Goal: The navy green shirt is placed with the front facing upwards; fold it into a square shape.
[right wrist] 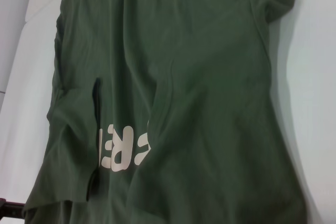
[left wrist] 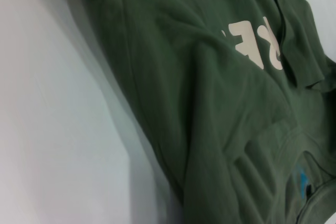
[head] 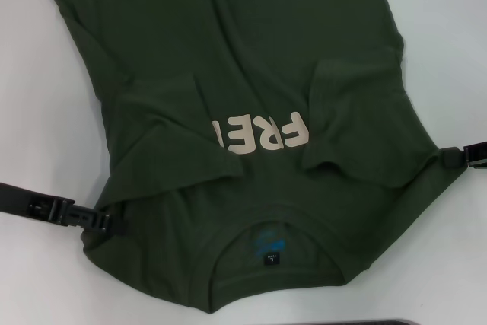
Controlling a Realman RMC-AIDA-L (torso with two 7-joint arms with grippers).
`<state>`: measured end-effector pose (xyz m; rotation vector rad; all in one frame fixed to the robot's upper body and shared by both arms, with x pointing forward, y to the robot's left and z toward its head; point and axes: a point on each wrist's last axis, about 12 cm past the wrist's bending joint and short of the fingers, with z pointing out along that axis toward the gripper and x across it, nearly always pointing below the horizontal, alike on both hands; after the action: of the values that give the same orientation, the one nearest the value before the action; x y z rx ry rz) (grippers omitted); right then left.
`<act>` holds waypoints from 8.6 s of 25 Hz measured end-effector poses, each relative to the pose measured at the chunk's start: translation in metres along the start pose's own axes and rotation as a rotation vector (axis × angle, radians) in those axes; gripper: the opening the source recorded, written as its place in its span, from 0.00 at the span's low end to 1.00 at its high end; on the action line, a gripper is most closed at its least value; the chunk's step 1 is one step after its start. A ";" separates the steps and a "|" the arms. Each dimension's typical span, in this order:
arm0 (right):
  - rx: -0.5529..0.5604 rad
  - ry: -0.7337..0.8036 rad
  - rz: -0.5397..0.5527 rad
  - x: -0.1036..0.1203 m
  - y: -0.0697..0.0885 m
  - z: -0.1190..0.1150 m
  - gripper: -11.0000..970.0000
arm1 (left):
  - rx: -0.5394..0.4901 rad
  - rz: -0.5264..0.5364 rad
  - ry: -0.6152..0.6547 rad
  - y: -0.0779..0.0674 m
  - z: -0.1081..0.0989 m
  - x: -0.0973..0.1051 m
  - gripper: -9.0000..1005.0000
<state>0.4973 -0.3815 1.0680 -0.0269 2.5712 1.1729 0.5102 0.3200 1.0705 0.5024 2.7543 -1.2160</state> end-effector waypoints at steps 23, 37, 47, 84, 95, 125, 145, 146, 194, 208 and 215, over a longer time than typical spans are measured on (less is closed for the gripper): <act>0.001 -0.001 -0.005 -0.002 0.001 0.000 0.05 | -0.057 -0.019 -0.001 0.002 0.003 -0.009 0.24; -0.001 -0.009 0.002 0.003 -0.001 0.003 0.05 | -0.089 0.001 -0.003 0.005 -0.019 -0.015 0.07; -0.035 0.002 0.023 0.023 -0.001 0.016 0.05 | -0.111 0.060 0.063 0.002 -0.034 -0.022 0.07; -0.031 -0.035 -0.006 0.005 0.002 0.010 0.05 | -0.123 0.088 -0.019 -0.011 -0.032 -0.043 0.53; -0.034 -0.034 -0.008 0.004 0.003 0.012 0.05 | -0.151 0.079 0.027 -0.005 -0.033 -0.035 0.88; -0.030 -0.040 -0.011 0.002 0.004 0.014 0.05 | -0.179 0.087 0.018 -0.003 -0.024 -0.037 0.43; -0.025 -0.042 -0.011 0.000 0.003 0.013 0.05 | -0.158 0.106 0.043 -0.008 -0.022 -0.039 0.10; -0.025 -0.042 -0.012 0.000 0.004 0.013 0.05 | -0.159 0.108 0.041 -0.008 -0.022 -0.039 0.10; -0.023 -0.047 -0.009 0.000 0.003 0.012 0.05 | -0.169 0.149 0.081 -0.012 -0.017 -0.040 0.06; -0.021 -0.051 -0.015 -0.002 0.004 0.013 0.05 | -0.120 0.157 0.028 -0.020 -0.014 -0.047 0.04; -0.023 -0.052 -0.014 -0.002 0.004 0.014 0.05 | -0.083 0.169 0.014 -0.028 -0.008 -0.052 0.06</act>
<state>0.5030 -0.3685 1.0628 -0.0199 2.5088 1.1819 0.5501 0.2947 1.1063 0.7204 2.6955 -1.0598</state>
